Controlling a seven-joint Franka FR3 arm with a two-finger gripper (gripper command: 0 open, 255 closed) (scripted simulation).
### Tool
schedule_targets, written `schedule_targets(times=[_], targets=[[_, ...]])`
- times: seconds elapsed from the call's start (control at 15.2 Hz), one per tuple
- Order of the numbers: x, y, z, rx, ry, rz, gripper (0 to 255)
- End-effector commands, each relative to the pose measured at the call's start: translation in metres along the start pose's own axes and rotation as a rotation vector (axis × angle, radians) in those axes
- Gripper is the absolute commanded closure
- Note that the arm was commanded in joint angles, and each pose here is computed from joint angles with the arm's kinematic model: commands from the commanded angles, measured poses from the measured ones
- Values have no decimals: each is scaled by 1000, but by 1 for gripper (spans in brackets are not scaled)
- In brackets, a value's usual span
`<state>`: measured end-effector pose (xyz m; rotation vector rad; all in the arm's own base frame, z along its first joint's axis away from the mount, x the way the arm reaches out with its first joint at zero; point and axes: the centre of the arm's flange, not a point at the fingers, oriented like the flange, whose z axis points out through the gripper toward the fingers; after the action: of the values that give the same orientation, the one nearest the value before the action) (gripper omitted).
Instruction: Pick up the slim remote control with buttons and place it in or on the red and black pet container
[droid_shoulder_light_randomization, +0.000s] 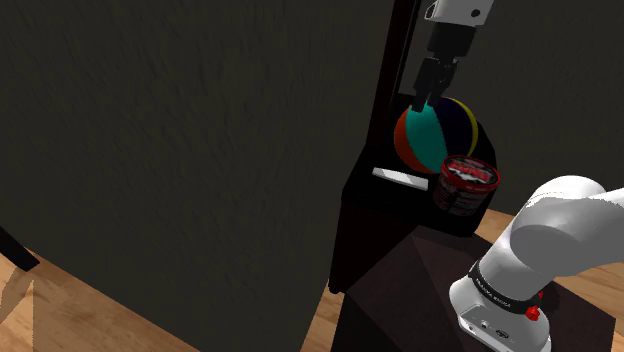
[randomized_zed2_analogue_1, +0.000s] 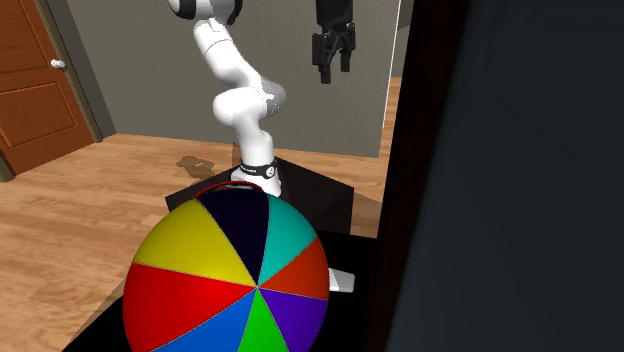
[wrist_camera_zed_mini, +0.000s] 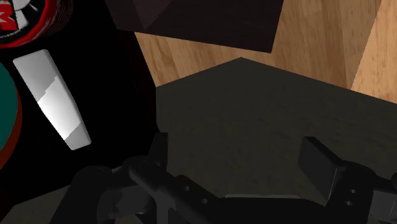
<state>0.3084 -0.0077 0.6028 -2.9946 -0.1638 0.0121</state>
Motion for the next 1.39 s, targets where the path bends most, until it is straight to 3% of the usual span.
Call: schedule_targets(times=[0.0,1.32], targets=[[0,0,0,0,0,0,0],[41,163,191,-94,-15,-219,0]])
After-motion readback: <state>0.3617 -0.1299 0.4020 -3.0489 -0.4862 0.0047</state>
